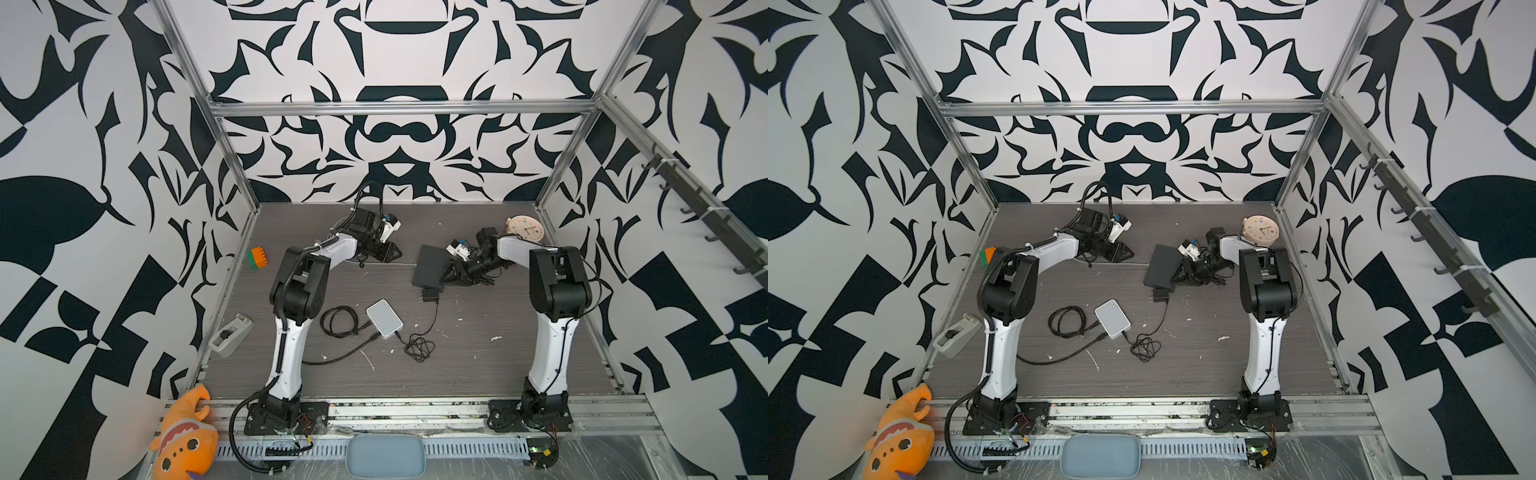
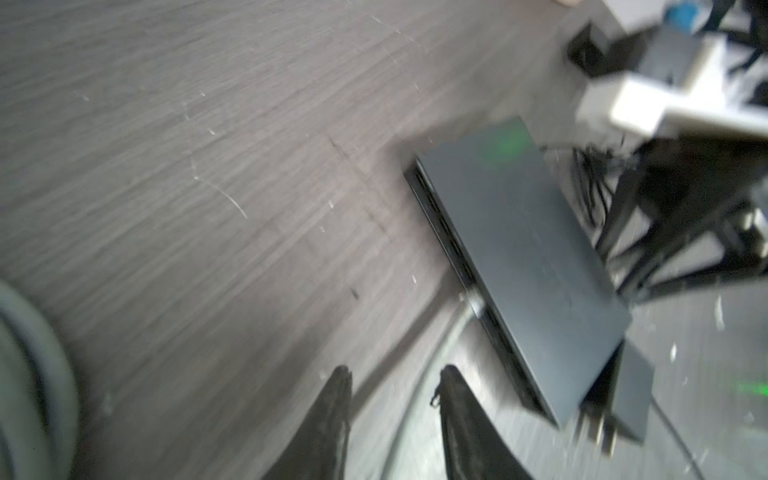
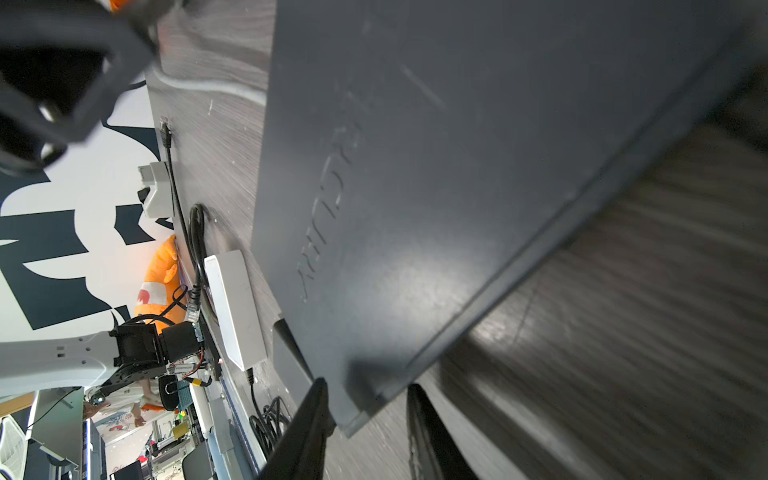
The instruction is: Insert the plug into the switch port
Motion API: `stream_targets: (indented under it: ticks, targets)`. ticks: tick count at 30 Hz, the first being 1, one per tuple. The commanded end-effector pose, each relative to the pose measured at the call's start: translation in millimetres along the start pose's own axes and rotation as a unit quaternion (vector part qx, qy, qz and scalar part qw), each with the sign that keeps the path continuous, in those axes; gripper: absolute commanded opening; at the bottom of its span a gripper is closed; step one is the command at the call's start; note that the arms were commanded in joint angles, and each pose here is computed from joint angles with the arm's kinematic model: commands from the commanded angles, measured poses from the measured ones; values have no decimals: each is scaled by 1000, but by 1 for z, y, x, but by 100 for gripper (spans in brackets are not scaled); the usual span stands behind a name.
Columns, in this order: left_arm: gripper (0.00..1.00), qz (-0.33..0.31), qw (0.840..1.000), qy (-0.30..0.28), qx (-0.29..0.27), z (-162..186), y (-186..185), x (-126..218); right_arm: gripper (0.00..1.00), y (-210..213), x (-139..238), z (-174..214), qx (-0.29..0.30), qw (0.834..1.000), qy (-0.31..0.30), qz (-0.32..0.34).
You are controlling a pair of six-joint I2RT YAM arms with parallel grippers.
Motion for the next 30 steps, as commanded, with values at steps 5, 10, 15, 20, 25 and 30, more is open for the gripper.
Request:
stream_targets:
  ticks: [5,10,15,20,25,30]
  targets:
    - [41,-36,983,50,-175,16,-16,-20,36,23,20,-16,26,999,-31,7]
    - [41,-56,972,86,-213,14,-18,-42,40,24,16,-17,23,999,-31,20]
    - [29,-68,960,116,-245,17,-21,-53,42,18,17,-25,6,998,-35,55]
    - [16,-60,953,121,-272,17,-22,-61,42,18,21,-36,1,996,-49,78]
    - [5,-9,953,103,-286,10,-34,-64,43,14,22,-47,-3,993,-62,101]
    - [3,56,948,94,-299,11,-57,-61,45,14,11,-52,21,994,-33,105]
Point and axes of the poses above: each gripper's point midway between its finger pads, its own x axis back along the fingers, its own y axis along the line the jaws close on, z = x × y, the point moved 9 cm from there along x, back along the fingers, and after that the axes turned 3 degrees about x, right-handed, at the moved point
